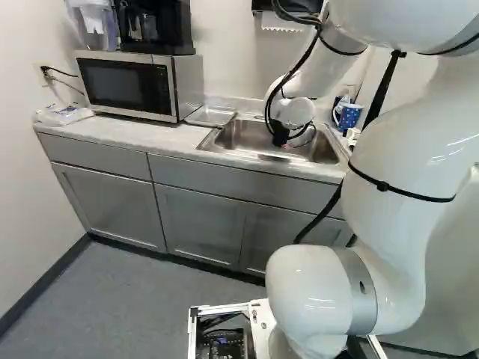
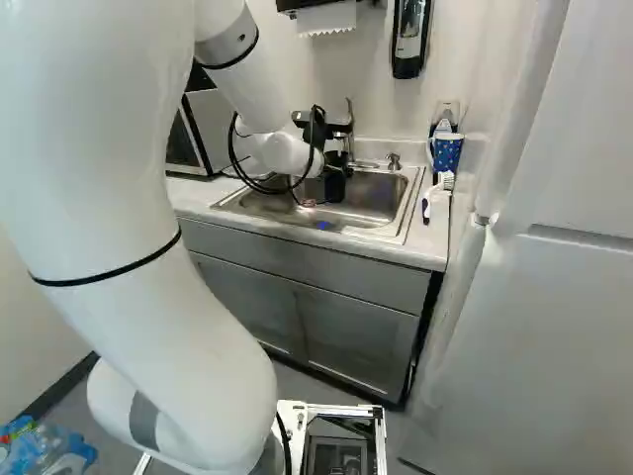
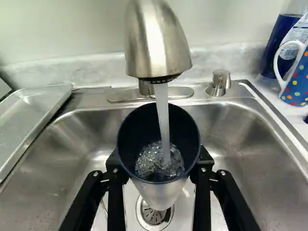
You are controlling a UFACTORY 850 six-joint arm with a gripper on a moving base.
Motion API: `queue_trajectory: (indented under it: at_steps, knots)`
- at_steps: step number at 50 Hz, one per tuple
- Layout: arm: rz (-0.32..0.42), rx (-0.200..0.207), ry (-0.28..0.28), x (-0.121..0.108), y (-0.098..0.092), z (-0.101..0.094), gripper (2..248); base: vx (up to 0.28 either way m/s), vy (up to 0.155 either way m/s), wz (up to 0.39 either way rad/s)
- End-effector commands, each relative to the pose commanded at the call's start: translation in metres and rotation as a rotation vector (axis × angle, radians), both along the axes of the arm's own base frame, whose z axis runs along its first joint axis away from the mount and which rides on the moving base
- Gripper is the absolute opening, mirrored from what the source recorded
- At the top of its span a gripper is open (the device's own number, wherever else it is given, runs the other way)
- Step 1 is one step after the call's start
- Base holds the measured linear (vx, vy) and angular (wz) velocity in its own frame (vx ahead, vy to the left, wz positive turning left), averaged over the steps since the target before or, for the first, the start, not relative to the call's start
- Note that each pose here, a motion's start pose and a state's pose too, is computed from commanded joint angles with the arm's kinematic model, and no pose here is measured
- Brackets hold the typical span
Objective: Rinse the cup and place it in the tray
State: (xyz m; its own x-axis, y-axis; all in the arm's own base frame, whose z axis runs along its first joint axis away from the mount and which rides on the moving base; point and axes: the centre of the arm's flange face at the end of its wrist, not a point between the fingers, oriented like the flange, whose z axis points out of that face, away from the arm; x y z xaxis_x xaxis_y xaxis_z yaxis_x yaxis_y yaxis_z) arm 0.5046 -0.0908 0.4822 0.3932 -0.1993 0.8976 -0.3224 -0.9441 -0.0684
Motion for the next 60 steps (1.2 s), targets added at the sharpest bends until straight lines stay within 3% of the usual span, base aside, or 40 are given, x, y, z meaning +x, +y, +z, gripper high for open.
queue_trajectory:
  at_steps: [60]
  knots:
    - [0.000, 0.000, 0.000, 0.0000, 0.0000, 0.0000, 126, 0.000, 0.000, 0.000]
